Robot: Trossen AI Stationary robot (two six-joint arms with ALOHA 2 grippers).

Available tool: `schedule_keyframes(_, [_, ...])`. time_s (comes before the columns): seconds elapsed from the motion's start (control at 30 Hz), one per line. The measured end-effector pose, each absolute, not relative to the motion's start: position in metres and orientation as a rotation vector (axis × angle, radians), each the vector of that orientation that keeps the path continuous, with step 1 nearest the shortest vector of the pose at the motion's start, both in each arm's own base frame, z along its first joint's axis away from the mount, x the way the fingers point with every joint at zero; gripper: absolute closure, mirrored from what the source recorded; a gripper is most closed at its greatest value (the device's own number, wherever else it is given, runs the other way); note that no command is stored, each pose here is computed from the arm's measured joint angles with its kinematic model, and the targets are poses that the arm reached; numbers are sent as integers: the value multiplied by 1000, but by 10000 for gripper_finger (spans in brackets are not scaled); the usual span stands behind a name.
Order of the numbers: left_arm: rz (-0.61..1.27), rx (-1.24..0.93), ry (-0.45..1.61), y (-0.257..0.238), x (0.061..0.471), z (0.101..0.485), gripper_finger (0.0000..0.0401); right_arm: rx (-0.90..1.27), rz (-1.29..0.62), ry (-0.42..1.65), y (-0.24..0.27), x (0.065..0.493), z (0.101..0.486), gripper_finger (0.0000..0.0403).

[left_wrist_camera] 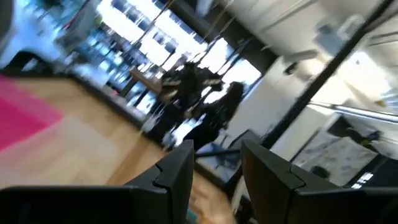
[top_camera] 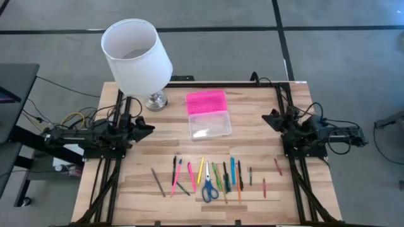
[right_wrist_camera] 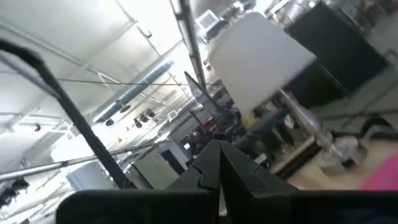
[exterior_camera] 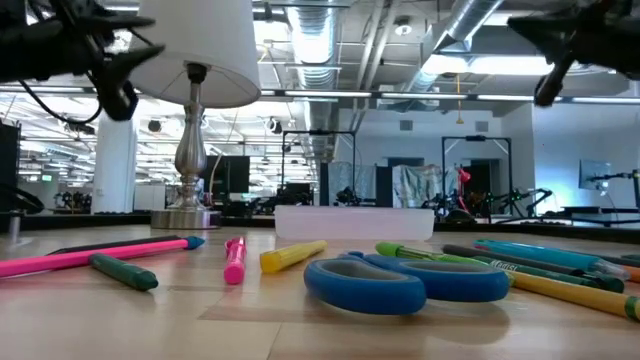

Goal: Pick & place school supplies into a supply box
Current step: Put the top red crayon into the pink supply box

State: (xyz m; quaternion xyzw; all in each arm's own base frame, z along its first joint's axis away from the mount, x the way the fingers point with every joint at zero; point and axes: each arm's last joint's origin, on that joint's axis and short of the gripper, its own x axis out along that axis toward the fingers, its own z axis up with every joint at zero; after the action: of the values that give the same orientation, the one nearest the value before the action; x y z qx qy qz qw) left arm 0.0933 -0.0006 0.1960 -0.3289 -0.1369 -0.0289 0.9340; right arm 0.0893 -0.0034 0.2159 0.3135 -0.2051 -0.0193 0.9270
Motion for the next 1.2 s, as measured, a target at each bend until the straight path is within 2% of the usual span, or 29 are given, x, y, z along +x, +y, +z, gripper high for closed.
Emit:
schedule_keyframes(0.67, [-174, -612, -460, -2, 85, 219, 273, 374, 1, -211, 14, 131, 298, 403])
schedule_keyframes(0.9, [-224, -544, -422, -4, 90, 239, 273, 334, -2, -2, 25, 161, 313, 403])
schedule_keyframes(1.2, [-269, -438, -332, -8, 112, 276, 273, 294, -1, 50, 31, 192, 324, 403])
